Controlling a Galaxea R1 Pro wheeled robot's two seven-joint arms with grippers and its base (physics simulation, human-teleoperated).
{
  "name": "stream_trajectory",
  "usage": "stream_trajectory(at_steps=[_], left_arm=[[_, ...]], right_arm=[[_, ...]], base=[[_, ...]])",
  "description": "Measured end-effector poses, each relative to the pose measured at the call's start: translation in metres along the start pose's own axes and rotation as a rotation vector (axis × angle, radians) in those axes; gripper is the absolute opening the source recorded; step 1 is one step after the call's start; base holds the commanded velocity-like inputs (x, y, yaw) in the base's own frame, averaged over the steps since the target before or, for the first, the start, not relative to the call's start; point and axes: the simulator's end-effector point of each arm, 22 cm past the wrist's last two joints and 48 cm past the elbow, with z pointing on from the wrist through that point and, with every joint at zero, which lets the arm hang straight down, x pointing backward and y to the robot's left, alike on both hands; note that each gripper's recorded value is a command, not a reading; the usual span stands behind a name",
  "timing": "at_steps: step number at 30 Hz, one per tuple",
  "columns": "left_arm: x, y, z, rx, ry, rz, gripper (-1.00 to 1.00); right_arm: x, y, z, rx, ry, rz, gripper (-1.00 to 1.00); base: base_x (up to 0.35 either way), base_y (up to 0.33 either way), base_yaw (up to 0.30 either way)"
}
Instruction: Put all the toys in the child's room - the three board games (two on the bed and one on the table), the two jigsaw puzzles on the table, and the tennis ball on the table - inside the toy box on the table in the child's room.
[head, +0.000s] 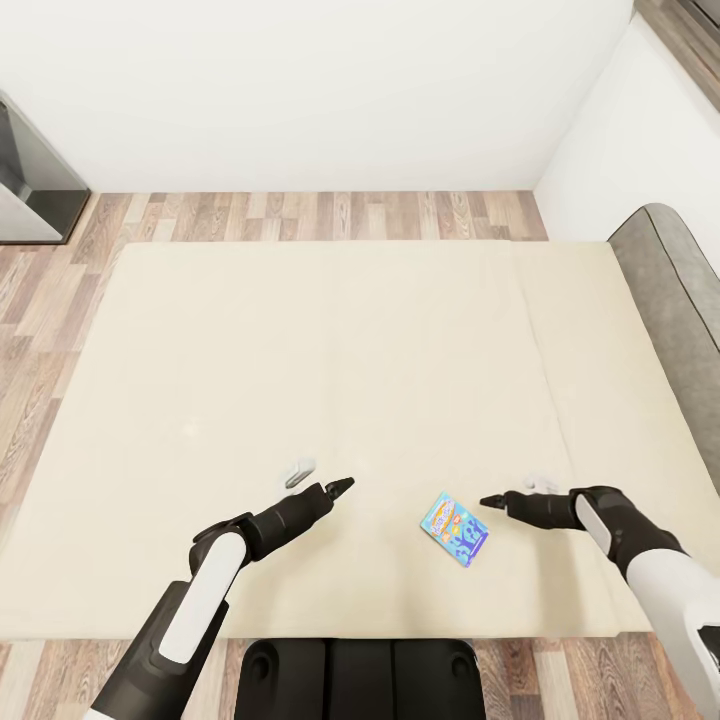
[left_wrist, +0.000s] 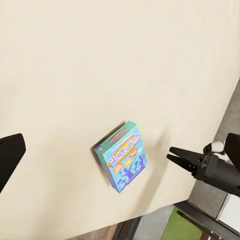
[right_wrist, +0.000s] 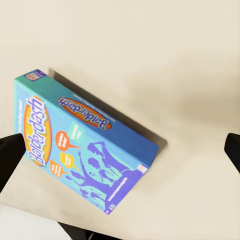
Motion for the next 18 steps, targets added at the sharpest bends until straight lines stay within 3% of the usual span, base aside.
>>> stream_trajectory(at_steps=[18], left_arm=[[0.000, 0.000, 0.000, 0.000, 0.000, 0.001, 1.00]], right_arm=[[0.008, 0.013, 0.010, -0.013, 0.015, -0.007, 1.00]], base=[[0.000, 0.000, 0.000]])
